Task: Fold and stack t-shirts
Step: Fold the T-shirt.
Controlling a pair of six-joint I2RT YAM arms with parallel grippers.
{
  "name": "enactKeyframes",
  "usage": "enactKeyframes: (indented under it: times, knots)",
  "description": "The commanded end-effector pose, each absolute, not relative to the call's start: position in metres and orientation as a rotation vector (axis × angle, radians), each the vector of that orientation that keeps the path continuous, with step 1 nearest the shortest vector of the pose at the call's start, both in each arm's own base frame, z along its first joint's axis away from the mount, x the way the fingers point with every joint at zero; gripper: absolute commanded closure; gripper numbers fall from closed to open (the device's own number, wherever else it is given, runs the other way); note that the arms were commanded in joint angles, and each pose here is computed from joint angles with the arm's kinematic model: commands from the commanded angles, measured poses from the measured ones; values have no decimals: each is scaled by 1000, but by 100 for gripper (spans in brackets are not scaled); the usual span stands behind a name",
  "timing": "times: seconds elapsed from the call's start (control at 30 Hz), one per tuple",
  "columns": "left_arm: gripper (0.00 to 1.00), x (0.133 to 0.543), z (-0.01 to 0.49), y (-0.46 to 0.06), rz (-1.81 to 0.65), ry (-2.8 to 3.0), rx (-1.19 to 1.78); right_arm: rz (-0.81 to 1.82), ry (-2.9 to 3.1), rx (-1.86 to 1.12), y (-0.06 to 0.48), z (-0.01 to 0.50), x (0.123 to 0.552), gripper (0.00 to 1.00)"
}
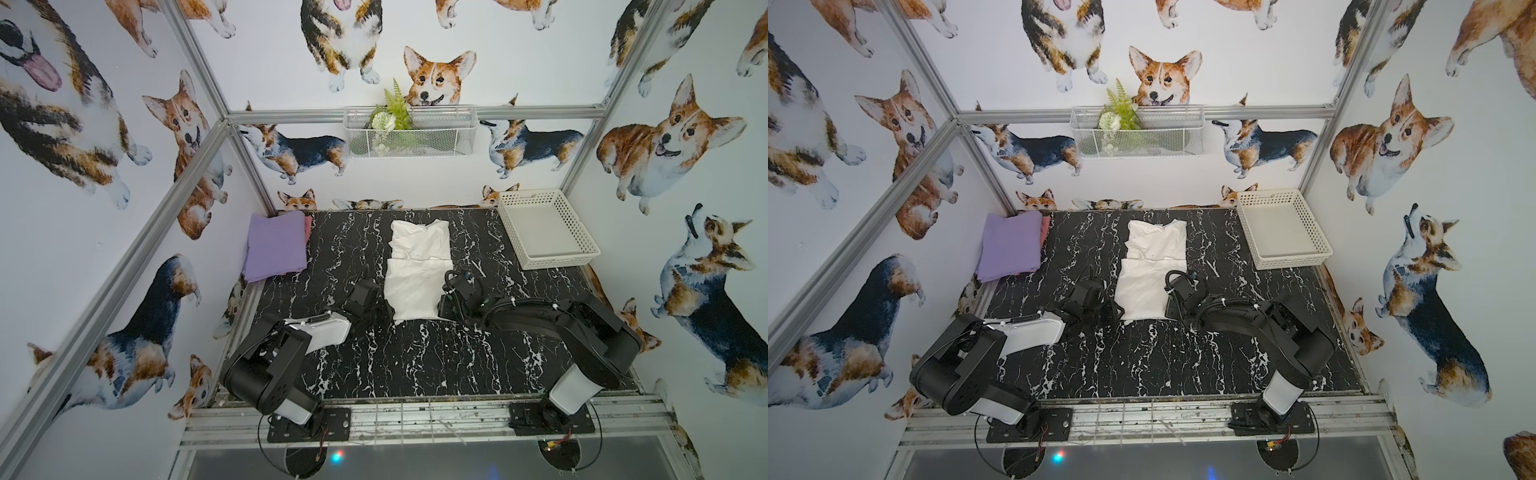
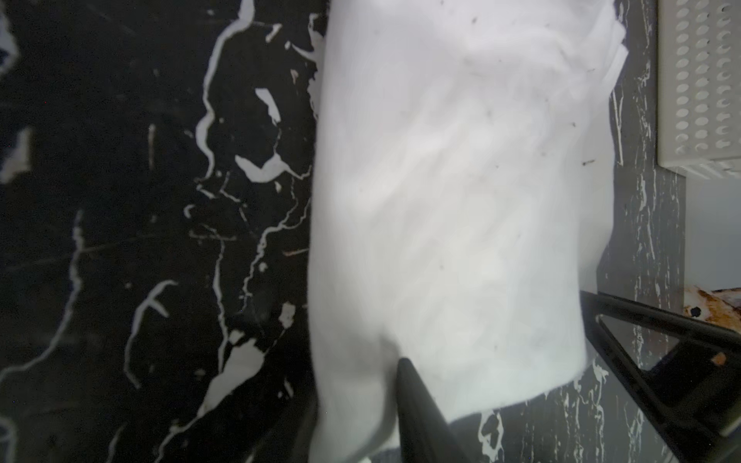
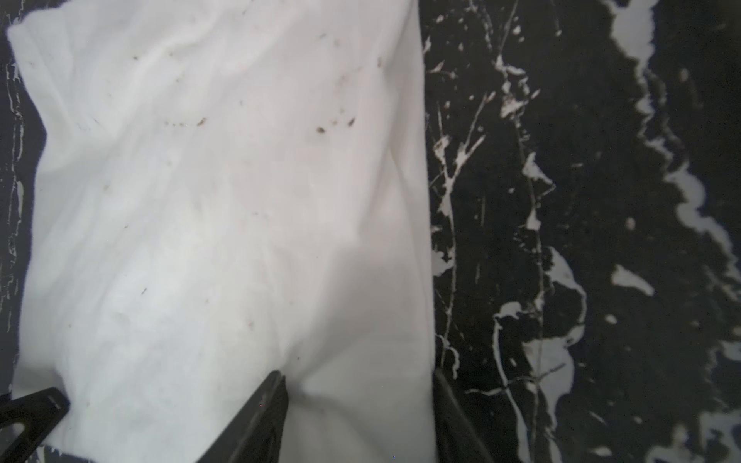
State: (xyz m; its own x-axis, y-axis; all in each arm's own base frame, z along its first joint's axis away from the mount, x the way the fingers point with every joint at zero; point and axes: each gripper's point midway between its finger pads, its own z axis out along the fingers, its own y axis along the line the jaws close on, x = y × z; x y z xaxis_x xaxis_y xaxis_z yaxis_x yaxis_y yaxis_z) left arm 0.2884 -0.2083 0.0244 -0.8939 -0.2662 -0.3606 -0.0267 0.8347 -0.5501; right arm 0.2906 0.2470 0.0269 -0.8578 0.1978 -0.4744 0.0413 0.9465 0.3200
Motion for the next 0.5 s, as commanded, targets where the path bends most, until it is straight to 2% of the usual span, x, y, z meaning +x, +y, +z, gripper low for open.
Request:
enactKeyframes:
  times: [0.0, 0.03, 0.07, 0.1, 0.17, 0.33, 0.47]
  knots:
    - [82, 280, 19, -212, -809, 2623, -232, 345, 2684, 218, 234, 15, 268, 69]
    - [86, 280, 20, -213, -816, 2623, -229, 345, 2684, 220, 233, 16, 266, 85]
    - [88, 280, 21, -214, -825, 2622, -227, 341, 2679, 226, 232, 19, 265, 97]
    - [92, 279, 21, -215, -836, 2623, -223, 333, 2672, 226, 230, 21, 264, 100]
    - [98, 277, 22, -216, -847, 2631, -226, 318, 2664, 223, 228, 26, 262, 100]
    - [98, 257, 33, -216, -845, 2681, -229, 295, 2674, 162, 229, 43, 245, 100]
    - [97, 213, 57, -210, -722, 2733, -189, 231, 2707, 56, 228, 60, 211, 100]
